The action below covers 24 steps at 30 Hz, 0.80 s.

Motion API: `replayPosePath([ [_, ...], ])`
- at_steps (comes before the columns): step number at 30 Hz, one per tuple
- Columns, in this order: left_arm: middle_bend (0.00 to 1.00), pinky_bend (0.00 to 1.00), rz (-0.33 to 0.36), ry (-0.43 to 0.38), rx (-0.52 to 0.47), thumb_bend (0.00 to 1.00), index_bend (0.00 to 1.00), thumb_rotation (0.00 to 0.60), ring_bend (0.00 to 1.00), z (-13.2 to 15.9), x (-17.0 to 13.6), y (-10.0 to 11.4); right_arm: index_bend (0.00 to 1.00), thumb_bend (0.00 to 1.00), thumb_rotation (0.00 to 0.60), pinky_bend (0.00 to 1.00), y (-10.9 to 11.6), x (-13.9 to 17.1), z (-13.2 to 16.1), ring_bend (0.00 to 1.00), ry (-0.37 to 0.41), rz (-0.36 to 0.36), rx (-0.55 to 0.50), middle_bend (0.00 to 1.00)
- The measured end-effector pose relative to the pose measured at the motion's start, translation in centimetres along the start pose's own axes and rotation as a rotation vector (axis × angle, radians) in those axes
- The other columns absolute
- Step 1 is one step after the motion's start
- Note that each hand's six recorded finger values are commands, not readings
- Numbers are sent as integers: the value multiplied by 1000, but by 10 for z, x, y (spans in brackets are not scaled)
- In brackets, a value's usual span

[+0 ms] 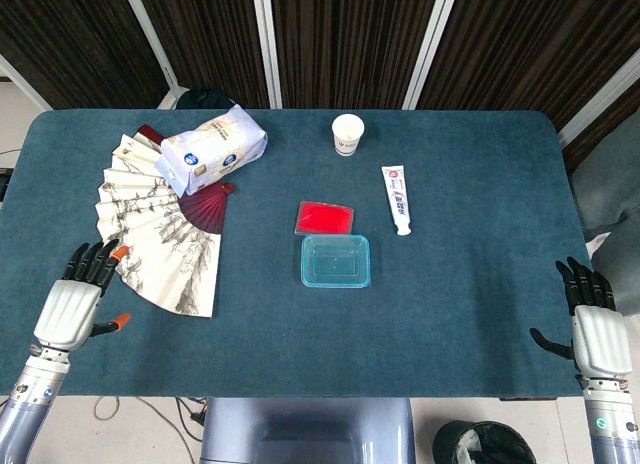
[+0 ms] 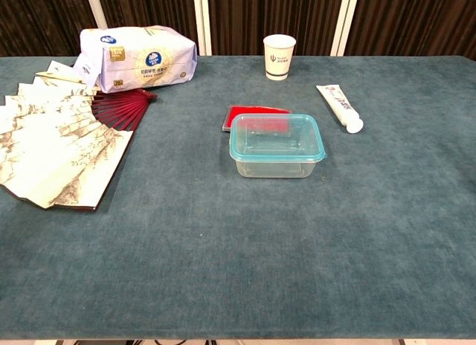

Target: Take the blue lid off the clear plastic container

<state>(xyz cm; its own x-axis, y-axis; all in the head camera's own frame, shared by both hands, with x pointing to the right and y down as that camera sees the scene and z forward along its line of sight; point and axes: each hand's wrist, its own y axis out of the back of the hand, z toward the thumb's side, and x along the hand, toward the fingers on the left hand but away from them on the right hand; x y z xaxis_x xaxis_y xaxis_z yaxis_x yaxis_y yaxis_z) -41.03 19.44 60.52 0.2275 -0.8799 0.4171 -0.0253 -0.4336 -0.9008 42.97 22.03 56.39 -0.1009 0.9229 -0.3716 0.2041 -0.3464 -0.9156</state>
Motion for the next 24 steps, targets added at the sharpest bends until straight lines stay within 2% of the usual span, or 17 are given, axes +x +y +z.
replayPosePath([
  [12,0,0,22,54,-1,0,0,600,0,-4,-3,5,0,244,600,0,0,1,2,0,6,-1,-3,0],
  [20,0,0,19,44,-25,0,0,600,0,6,10,0,0,244,600,0,0,-1,-1,0,-15,-3,-4,0],
  [24,0,0,-6,22,-54,0,0,600,0,16,21,-3,0,245,600,0,-2,-1,-1,0,-18,-2,-4,0],
])
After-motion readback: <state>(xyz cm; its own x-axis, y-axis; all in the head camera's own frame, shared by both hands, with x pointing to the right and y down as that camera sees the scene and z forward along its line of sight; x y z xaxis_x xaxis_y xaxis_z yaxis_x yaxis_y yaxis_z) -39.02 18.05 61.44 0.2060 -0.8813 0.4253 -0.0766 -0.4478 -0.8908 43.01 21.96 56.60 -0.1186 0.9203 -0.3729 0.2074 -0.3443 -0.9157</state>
